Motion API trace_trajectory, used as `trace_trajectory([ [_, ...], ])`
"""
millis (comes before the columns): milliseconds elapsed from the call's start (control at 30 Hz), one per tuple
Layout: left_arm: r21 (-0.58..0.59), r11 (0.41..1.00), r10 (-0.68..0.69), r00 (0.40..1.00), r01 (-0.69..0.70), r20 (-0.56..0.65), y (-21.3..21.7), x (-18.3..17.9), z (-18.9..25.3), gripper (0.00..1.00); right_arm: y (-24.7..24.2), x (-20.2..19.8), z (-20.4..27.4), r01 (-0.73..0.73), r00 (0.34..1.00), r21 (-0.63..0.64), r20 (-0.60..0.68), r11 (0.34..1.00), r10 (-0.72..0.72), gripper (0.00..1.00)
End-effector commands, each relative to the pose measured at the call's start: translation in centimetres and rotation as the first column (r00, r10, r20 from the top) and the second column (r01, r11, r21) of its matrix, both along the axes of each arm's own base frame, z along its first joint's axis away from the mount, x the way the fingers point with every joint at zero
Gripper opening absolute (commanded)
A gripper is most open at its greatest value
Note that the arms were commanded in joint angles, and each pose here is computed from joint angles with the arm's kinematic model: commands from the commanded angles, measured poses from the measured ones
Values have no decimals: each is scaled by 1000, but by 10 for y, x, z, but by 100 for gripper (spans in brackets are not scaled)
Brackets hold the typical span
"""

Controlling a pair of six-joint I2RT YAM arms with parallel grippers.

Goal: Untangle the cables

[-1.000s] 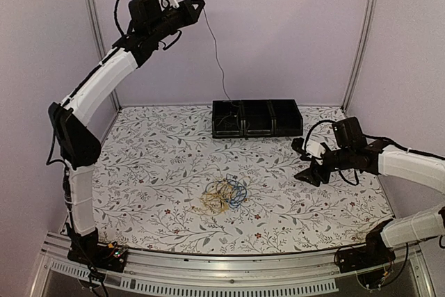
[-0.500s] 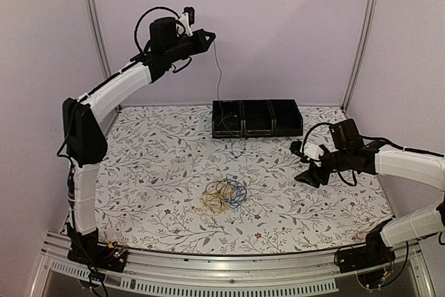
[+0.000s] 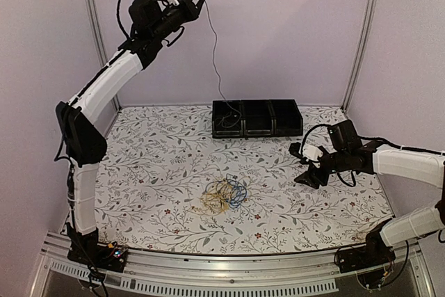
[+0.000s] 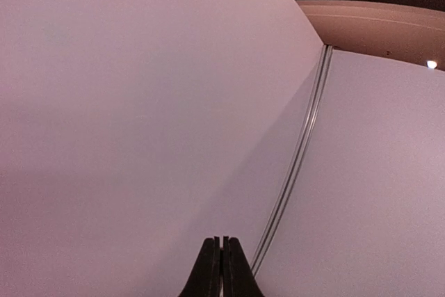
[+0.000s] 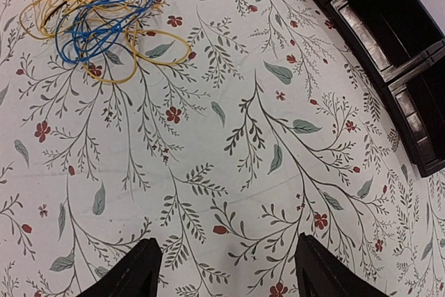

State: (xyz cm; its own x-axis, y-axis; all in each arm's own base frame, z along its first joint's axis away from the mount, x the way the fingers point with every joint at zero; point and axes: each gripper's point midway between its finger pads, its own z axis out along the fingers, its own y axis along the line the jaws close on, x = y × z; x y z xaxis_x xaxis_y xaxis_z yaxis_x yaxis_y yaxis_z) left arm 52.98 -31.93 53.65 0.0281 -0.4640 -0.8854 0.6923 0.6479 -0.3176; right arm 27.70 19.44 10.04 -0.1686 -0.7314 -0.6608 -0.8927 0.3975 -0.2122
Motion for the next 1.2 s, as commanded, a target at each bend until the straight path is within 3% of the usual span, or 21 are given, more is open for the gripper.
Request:
trace_trajectory([
  [0, -78, 990, 127, 985, -119, 116, 34, 7, 30, 0, -3, 3, -3, 9, 1000, -12, 4, 1000, -9, 70],
  [267, -183, 967, 210, 965, -180, 160, 60, 37, 20, 0, -5, 4, -7, 16, 1000, -26, -1, 1000, -16, 70],
  [533, -186, 975, 141, 985, -121, 96, 53, 57, -13, 0, -7, 5, -15, 19, 1000, -50, -10, 999, -20, 70],
  [833, -27, 999, 22, 995, -25, -98, 1, 73, -111, 0, -9, 5, -20, 23, 1000, -67, -18, 997, -25, 69],
  [1167, 243, 964, 168, 958, -111, -232, -22, 60, -222, 0, -8, 4, -21, 11, 1000, -73, -25, 997, -13, 69],
])
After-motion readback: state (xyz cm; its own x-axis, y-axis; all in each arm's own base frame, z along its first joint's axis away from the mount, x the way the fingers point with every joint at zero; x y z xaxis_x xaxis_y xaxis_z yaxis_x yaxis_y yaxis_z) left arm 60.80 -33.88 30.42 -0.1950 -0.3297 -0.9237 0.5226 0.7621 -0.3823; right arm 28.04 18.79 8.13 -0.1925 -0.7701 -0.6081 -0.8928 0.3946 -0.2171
